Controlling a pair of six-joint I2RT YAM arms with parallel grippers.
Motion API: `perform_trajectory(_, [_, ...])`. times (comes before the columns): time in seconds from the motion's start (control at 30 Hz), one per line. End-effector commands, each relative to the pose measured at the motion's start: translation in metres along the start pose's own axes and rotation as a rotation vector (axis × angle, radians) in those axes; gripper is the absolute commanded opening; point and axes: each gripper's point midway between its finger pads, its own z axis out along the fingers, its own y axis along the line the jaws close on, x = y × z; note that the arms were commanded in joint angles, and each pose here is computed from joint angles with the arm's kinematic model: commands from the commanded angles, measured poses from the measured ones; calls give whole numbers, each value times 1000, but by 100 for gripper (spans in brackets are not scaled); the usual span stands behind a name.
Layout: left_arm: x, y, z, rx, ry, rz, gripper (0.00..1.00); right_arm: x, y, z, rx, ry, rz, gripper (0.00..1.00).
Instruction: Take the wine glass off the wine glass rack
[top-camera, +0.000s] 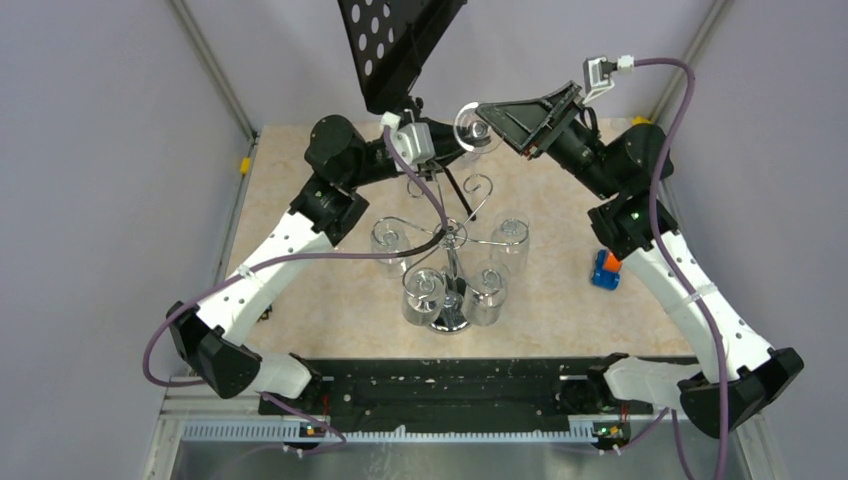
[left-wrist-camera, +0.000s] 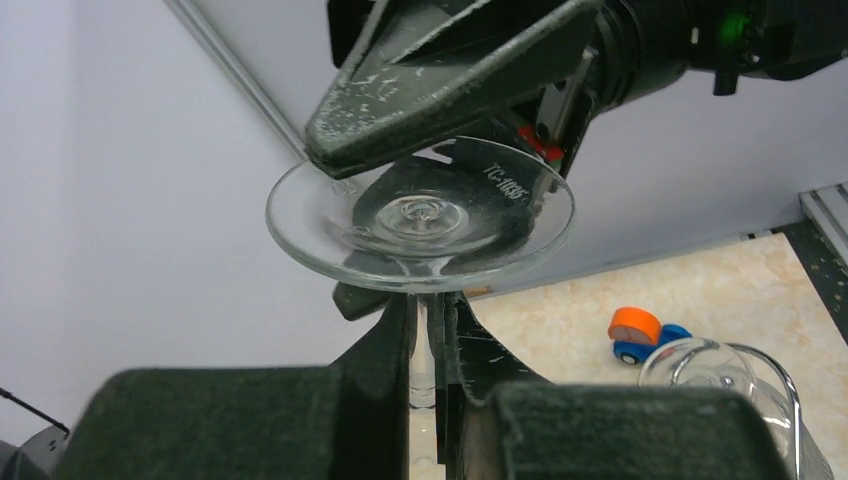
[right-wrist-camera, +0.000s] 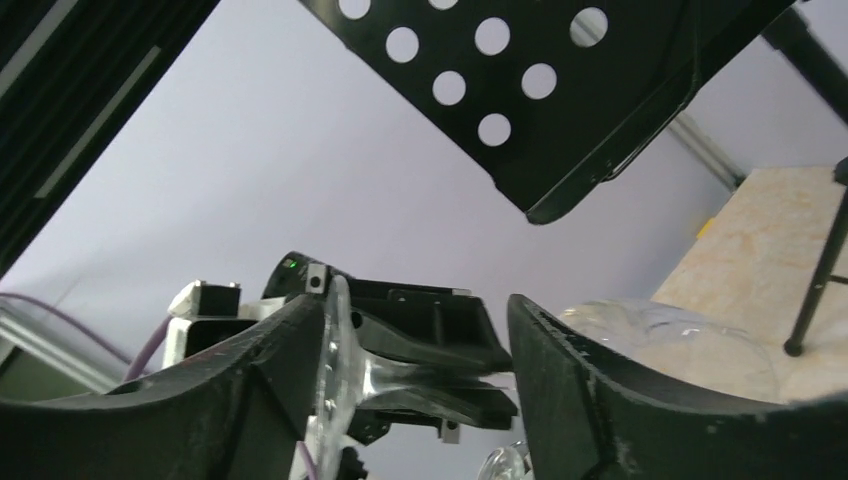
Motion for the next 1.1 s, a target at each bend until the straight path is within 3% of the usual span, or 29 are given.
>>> perform_trajectory(0.0, [-53, 22, -3, -107, -149, 81, 0, -22, 21, -14, -12, -108, -134, 72])
perform_trajectory(0.07, [-56, 26, -3, -143, -176, 43, 0, -27, 16, -23, 10, -160, -154, 77])
perform_trajectory(0.27, [-88, 49, -12, -290, -315, -126, 0, -32, 9, -43, 37, -247, -181, 80])
perform_trajectory(0.33, [-105, 55, -19, -340, -394, -202, 0, -29, 6, -45, 29, -249, -178, 81])
perform_trajectory(0.47, [-146, 66, -54, -461, -670, -383, 0, -24, 15, -52, -67, -272, -164, 85])
perform_trajectory(0.63, [-173, 62, -69, -430, -787, -500, 0, -17, 27, -53, -144, -242, -175, 86])
perform_trajectory(0.83, [-185, 62, -74, -392, -877, -612, 0, -9, 52, -50, -289, -189, -128, 76])
perform_trajectory(1.07, [-193, 60, -74, -351, -908, -637, 0, 3, 91, -58, -487, -111, -150, 69])
